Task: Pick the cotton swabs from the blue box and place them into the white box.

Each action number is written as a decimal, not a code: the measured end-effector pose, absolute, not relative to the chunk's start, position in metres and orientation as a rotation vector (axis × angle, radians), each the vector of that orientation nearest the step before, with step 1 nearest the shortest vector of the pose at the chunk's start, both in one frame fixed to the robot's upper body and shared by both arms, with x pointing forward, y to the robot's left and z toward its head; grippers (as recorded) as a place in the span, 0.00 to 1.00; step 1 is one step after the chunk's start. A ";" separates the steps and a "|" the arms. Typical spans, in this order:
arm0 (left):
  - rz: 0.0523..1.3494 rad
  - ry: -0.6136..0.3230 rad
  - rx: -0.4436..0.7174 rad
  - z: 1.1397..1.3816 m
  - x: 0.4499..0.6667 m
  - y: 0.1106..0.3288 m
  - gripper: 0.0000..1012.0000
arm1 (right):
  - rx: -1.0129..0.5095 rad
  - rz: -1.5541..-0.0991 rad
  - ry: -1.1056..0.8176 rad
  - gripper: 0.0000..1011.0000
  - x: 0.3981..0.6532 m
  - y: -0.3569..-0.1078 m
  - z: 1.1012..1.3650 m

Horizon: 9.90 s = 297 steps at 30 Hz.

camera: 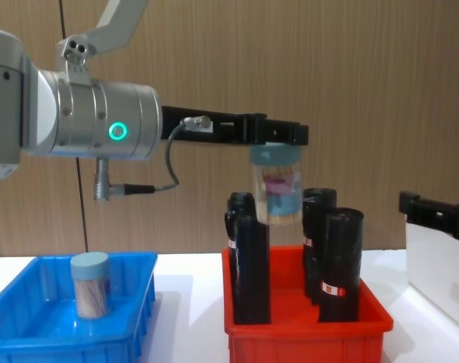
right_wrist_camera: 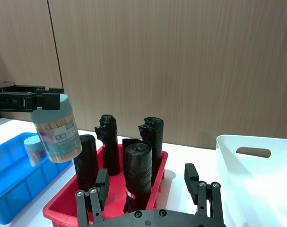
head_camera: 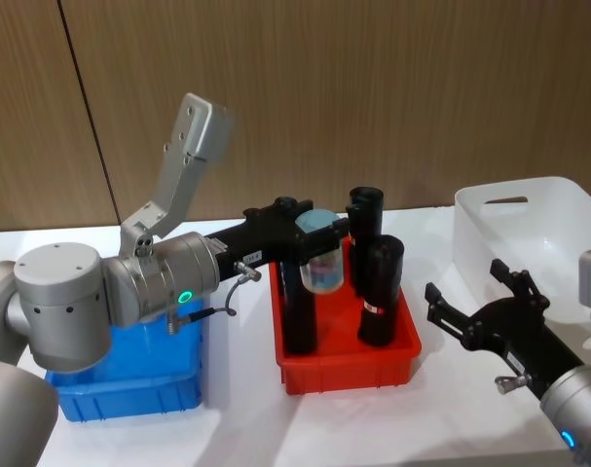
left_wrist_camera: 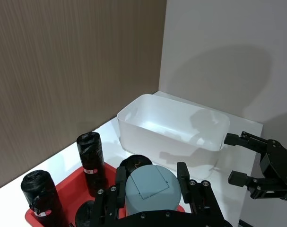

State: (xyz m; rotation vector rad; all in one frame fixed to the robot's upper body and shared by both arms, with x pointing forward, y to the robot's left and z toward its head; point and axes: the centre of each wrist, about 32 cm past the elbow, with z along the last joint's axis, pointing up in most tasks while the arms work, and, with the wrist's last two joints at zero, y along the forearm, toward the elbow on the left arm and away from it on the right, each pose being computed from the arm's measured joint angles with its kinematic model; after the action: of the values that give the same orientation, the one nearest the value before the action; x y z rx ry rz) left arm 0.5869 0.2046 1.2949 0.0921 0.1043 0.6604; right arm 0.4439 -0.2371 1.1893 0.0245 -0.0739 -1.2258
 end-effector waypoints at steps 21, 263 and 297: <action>0.647 0.107 0.092 1.296 0.589 0.202 0.65 | -0.075 -1.101 0.008 0.99 0.472 -0.234 1.200; 0.644 0.108 0.092 1.297 0.589 0.201 0.99 | -0.204 -1.562 0.128 0.99 0.608 -0.338 1.199; 0.704 0.070 0.101 1.285 0.581 0.202 0.99 | -0.119 -1.545 0.049 0.99 0.585 -0.330 1.195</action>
State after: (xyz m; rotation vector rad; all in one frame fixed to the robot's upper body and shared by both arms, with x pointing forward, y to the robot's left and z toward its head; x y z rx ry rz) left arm 0.5809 0.2019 1.2854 0.1008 0.0696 0.7039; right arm 0.5851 -0.3296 1.1945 -0.1186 0.0492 -1.5446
